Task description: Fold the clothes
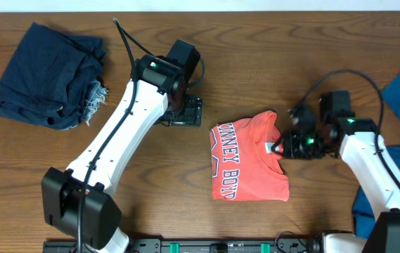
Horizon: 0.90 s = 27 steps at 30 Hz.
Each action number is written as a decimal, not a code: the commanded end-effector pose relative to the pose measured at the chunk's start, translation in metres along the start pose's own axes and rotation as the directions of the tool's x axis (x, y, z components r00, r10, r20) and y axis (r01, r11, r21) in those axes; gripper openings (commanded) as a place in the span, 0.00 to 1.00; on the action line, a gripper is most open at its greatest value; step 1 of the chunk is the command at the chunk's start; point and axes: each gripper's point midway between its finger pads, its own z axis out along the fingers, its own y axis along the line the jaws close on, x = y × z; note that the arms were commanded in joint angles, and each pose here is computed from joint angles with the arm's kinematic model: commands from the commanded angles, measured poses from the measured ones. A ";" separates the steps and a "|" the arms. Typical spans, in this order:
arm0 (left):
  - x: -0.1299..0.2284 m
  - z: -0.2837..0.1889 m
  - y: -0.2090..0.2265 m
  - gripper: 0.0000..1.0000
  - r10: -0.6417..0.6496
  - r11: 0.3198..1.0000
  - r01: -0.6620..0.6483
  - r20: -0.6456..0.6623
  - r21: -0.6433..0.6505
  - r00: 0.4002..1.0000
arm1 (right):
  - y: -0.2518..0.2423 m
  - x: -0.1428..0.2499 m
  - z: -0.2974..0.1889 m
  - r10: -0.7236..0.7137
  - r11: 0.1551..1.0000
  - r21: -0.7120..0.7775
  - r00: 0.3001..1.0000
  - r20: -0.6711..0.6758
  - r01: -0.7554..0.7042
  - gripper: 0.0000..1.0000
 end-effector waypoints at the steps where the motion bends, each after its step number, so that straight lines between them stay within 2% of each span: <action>1: -0.001 0.002 0.000 0.82 0.011 1.000 -0.011 0.000 0.002 1.000 | 0.025 0.019 0.011 -0.143 0.988 -0.063 0.988 -0.065 0.139 0.41; 4: -0.002 0.002 0.000 0.85 0.011 1.000 -0.011 0.004 0.004 1.000 | 0.029 0.027 0.023 -0.151 0.988 -0.032 0.984 -0.097 0.149 0.51; 9: -0.001 0.002 0.000 0.86 0.011 1.000 -0.011 0.001 0.002 1.000 | 0.008 0.030 0.043 -0.135 0.983 0.116 0.987 -0.084 0.144 0.49; 10: -0.001 0.002 0.001 0.85 0.011 1.000 -0.011 -0.001 0.002 1.000 | 0.006 0.031 0.047 -0.139 0.982 0.118 0.987 -0.075 0.147 0.44; 12: 0.001 0.002 0.001 0.86 0.011 1.000 -0.011 -0.008 -0.001 1.000 | 0.006 0.035 0.051 -0.122 0.987 0.100 0.990 -0.075 0.130 0.15; 13: 0.002 0.002 0.001 0.86 0.011 1.000 -0.011 -0.012 -0.002 1.000 | 0.010 0.038 0.052 -0.124 0.989 0.071 0.989 -0.083 0.130 0.04; 14: 0.003 0.002 0.002 0.86 0.011 1.000 -0.011 -0.017 -0.003 1.000 | 0.015 0.042 0.051 -0.127 0.990 0.045 0.987 -0.099 0.132 0.01; 18: 0.006 0.002 0.003 0.86 0.010 1.000 -0.011 -0.027 -0.007 1.000 | 0.015 0.041 0.040 -0.085 0.995 0.038 0.992 -0.090 0.089 0.01; 25: 0.009 0.002 -0.010 0.86 0.018 0.998 -0.015 -0.051 0.064 0.999 | 0.004 0.018 0.007 0.033 0.997 0.073 0.997 0.076 -0.038 0.01; 27: 0.010 0.002 -0.015 0.86 0.019 0.995 -0.014 -0.059 0.094 0.998 | -0.011 0.014 -0.003 0.111 0.981 0.142 0.985 0.135 -0.131 0.01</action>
